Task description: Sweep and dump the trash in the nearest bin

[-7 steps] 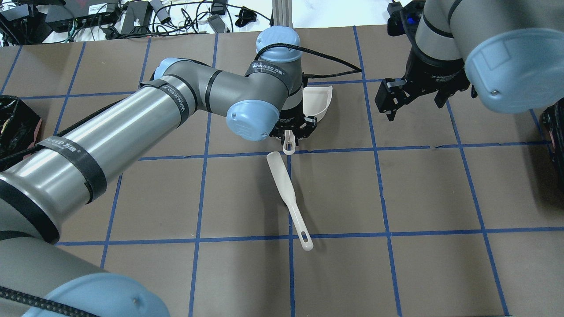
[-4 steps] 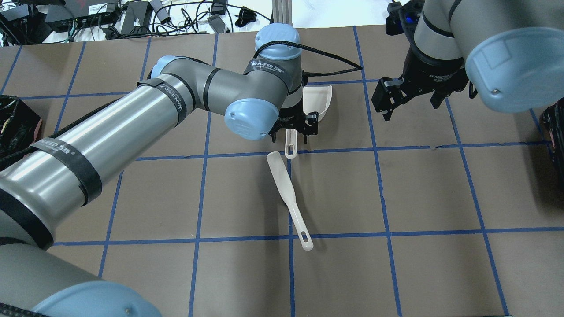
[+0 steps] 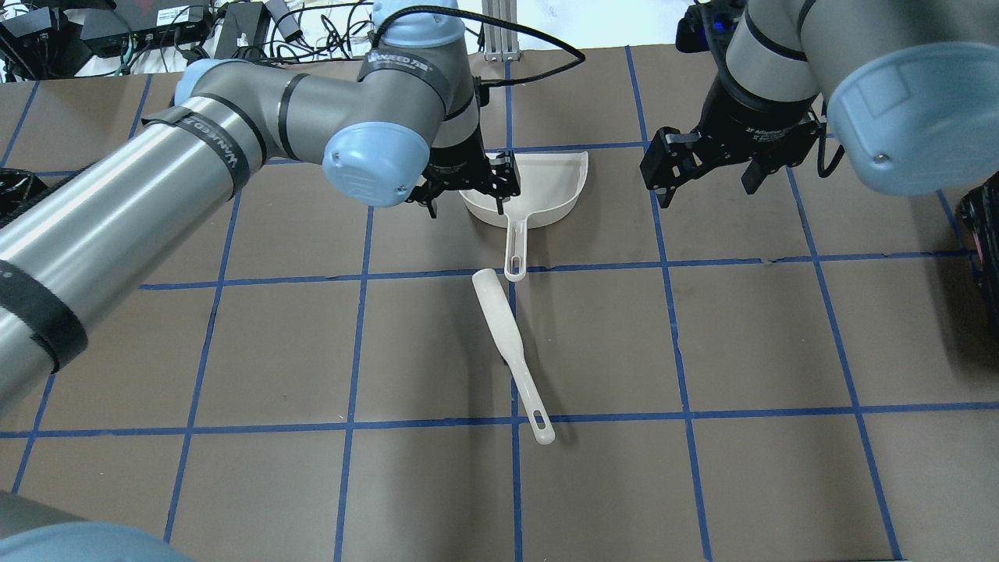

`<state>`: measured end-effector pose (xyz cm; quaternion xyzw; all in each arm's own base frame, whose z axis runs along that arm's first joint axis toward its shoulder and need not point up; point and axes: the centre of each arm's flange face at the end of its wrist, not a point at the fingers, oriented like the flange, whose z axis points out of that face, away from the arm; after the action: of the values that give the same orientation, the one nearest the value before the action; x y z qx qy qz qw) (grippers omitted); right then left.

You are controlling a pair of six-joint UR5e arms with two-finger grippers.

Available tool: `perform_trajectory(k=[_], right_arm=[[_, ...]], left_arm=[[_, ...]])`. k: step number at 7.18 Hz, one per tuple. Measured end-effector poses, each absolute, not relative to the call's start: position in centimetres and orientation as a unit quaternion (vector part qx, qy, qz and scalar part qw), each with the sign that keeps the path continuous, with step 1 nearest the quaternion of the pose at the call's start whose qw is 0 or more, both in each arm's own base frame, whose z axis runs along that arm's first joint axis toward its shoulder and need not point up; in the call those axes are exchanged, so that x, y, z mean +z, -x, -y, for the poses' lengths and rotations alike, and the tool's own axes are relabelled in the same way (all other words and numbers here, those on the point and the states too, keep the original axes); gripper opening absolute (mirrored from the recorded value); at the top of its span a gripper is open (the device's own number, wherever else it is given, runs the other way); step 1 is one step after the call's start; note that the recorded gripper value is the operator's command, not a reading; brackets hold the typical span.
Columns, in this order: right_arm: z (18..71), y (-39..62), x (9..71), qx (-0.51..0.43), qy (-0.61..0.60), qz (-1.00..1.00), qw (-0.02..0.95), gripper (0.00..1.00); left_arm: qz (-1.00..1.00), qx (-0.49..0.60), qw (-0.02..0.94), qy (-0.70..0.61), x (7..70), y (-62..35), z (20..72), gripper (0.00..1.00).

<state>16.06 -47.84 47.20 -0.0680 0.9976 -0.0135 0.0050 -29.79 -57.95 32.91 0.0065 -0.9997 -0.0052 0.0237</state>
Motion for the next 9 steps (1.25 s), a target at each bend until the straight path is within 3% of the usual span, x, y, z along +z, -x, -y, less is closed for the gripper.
perform_trajectory(k=[4,6,9], right_arm=[[47.9,-16.0,47.2,-0.014,0.068,-0.998,0.002,1.00],[47.8,-16.0,47.1,-0.013,0.069,-0.998,0.001,1.00],[47.9,-16.0,47.0,-0.012,0.071,-0.997,0.001,1.00]], left_arm=[[1.000,0.011,0.001,-0.012,41.0,14.6,59.7,1.00],[1.000,0.010,-0.022,-0.008,46.8,10.4,56.5,1.00],[1.000,0.015,-0.005,0.000,49.9,10.6,51.8,1.00]])
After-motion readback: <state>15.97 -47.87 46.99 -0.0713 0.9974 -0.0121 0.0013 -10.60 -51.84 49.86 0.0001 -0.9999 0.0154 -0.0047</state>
